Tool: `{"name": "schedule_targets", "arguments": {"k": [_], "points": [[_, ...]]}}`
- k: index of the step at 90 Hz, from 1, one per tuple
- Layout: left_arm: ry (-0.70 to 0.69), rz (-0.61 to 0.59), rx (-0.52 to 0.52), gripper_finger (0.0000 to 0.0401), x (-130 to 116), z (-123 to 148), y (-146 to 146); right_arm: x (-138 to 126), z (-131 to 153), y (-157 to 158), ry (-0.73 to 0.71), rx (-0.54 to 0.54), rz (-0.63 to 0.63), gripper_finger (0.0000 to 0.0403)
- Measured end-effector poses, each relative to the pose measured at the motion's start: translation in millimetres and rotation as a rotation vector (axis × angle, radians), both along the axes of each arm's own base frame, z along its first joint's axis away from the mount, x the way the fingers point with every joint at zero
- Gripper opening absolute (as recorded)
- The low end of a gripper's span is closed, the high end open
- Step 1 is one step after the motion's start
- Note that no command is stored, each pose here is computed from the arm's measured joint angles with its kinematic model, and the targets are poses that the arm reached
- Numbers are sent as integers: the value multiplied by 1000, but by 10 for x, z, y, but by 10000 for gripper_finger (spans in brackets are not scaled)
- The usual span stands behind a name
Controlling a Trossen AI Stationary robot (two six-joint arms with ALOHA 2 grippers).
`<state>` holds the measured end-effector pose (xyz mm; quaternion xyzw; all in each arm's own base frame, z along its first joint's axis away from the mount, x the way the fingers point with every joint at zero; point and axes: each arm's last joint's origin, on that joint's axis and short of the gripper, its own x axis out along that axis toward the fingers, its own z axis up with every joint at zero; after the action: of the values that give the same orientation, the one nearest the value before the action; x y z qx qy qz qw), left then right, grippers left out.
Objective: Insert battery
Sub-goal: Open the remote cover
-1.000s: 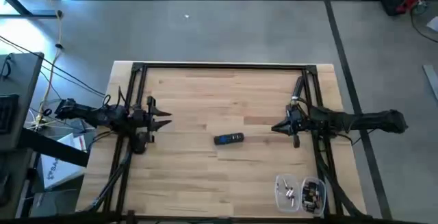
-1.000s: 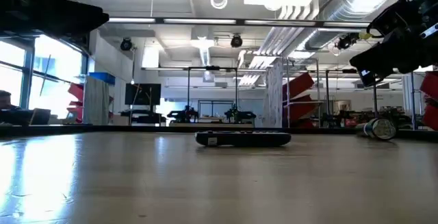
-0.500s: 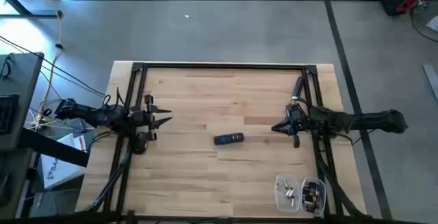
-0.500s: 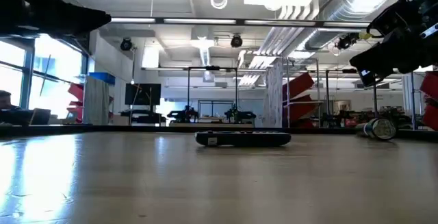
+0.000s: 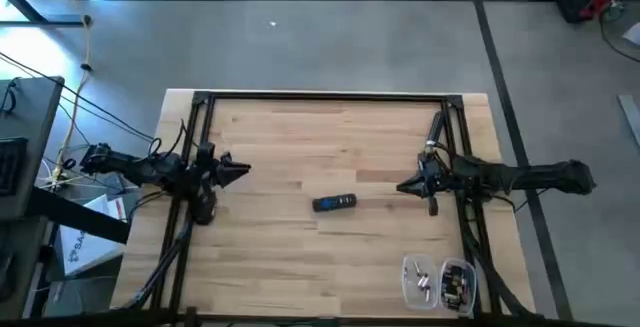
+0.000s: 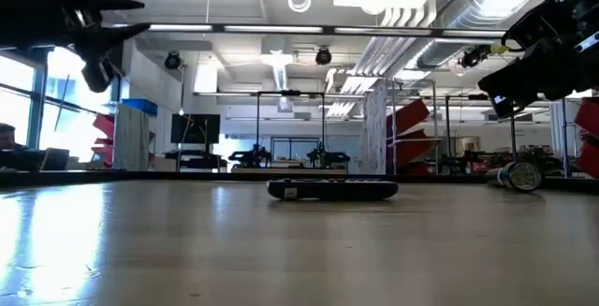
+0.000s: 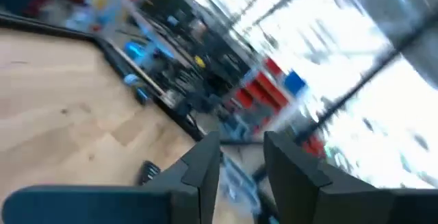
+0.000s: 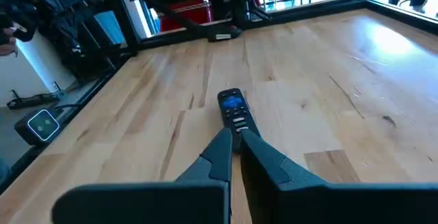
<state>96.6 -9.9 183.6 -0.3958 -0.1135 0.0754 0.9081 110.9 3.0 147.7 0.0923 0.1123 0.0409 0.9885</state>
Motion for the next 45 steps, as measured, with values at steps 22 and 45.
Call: {"name": "schedule_targets", "arguments": {"k": [22, 45], "points": [[209, 257, 171, 95, 43, -133, 51, 0, -1, 0, 0, 0, -1, 0], [242, 122, 405, 89, 275, 121, -77, 0, -1, 0, 1, 0, 0, 0]]}}
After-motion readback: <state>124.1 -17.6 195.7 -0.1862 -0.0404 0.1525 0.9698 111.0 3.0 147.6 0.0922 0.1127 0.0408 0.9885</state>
